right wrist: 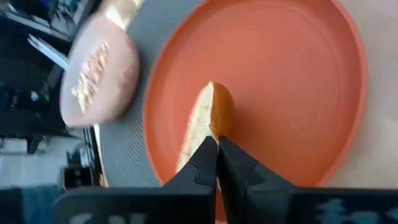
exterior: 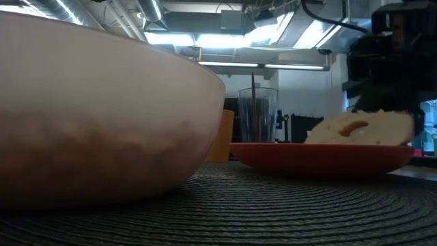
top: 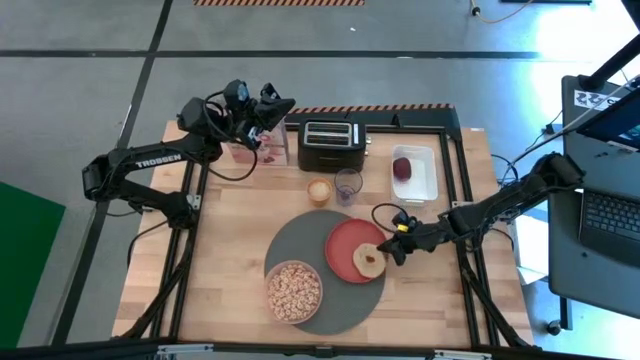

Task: Arrange a breakfast setting
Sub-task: Put the toasted bagel on the red plate

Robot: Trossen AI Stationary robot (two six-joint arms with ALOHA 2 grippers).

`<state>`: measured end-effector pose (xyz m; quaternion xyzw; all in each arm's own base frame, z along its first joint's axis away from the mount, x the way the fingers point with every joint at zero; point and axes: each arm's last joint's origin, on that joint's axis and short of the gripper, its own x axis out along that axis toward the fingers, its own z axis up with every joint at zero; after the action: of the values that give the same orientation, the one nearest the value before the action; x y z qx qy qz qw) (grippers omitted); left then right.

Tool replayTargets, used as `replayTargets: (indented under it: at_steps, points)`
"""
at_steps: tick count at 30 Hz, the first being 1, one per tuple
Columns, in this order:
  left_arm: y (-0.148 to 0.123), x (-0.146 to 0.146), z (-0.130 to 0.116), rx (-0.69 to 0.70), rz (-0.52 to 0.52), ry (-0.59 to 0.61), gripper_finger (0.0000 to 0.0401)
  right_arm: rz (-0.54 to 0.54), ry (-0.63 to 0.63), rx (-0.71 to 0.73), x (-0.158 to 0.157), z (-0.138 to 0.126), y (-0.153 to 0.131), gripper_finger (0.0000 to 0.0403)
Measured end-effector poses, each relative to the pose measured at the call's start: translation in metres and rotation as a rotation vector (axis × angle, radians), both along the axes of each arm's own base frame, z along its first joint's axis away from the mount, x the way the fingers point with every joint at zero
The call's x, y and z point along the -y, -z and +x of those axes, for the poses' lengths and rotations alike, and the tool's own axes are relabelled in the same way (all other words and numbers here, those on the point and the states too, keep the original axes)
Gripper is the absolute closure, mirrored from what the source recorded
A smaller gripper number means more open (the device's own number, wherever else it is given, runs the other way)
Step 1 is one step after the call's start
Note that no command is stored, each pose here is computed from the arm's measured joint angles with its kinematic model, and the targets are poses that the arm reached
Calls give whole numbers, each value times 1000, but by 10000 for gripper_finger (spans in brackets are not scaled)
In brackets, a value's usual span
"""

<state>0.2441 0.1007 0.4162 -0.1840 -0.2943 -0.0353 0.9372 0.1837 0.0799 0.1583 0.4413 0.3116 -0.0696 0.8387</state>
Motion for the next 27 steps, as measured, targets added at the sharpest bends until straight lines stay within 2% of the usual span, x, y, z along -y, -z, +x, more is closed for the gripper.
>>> replayTargets:
  at_steps: [14, 27]
  points:
    - [0, -2, -1, -3, 1, -10, 401, -21, -23, -67, 0, -2, 7, 385]
    - [0, -6, -2, -2, -4, -32, 401, -48, -43, -77, 1, -3, 8, 291]
